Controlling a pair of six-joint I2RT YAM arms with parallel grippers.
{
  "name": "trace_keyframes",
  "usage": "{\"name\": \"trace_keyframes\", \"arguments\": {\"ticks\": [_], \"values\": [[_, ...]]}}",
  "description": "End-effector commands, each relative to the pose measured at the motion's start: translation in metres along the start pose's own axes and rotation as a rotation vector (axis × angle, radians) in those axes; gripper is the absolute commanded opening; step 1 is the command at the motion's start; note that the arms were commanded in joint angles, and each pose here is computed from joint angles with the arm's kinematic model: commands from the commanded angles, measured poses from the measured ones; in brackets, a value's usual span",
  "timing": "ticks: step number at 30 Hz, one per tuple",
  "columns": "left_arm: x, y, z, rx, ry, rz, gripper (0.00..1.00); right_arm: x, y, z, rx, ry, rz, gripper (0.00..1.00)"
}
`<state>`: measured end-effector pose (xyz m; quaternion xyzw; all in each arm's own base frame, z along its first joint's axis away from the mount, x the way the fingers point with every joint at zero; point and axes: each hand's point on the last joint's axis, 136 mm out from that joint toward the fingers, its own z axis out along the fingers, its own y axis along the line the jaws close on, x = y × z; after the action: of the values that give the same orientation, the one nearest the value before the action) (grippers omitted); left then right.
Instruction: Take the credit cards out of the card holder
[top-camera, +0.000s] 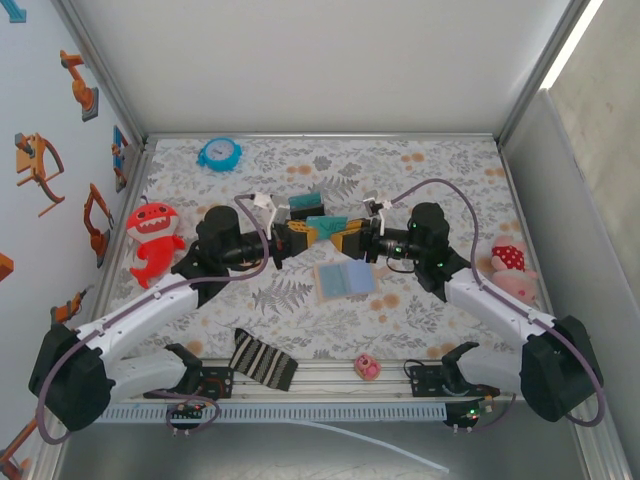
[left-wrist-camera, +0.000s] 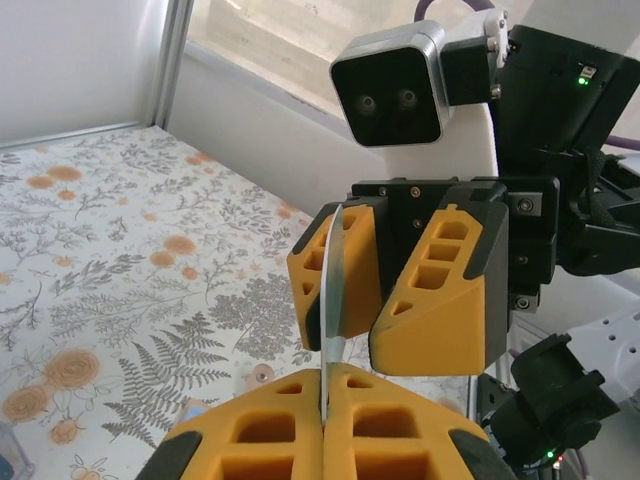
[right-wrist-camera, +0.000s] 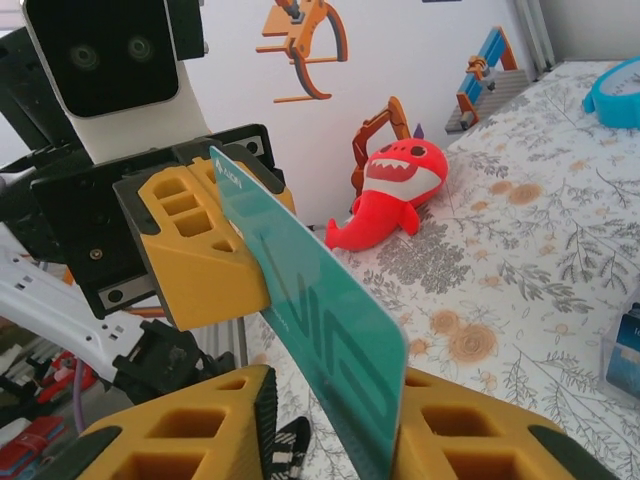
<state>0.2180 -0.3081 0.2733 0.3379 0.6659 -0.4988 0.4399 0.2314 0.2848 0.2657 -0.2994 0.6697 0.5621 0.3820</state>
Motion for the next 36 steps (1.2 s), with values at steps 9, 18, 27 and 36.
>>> {"name": "trace_keyframes", "arguments": {"ticks": [9, 18, 27, 36], "values": [[-0.001, -0.003, -0.004, 0.004, 0.023, 0.035, 0.34, -0.011, 0.018, -0.005, -0.017, 0.000, -0.086, 0.00], [-0.018, -0.016, -0.021, -0.027, 0.133, 0.233, 0.70, 0.008, 0.011, -0.008, 0.032, 0.105, -0.072, 0.00], [-0.006, -0.008, -0.007, 0.007, 0.343, 0.260, 0.68, 0.020, 0.017, -0.006, 0.009, 0.182, -0.074, 0.00], [0.001, -0.007, 0.012, 0.096, 0.428, 0.243, 0.62, 0.028, 0.019, -0.003, -0.001, 0.228, -0.071, 0.00]]}}
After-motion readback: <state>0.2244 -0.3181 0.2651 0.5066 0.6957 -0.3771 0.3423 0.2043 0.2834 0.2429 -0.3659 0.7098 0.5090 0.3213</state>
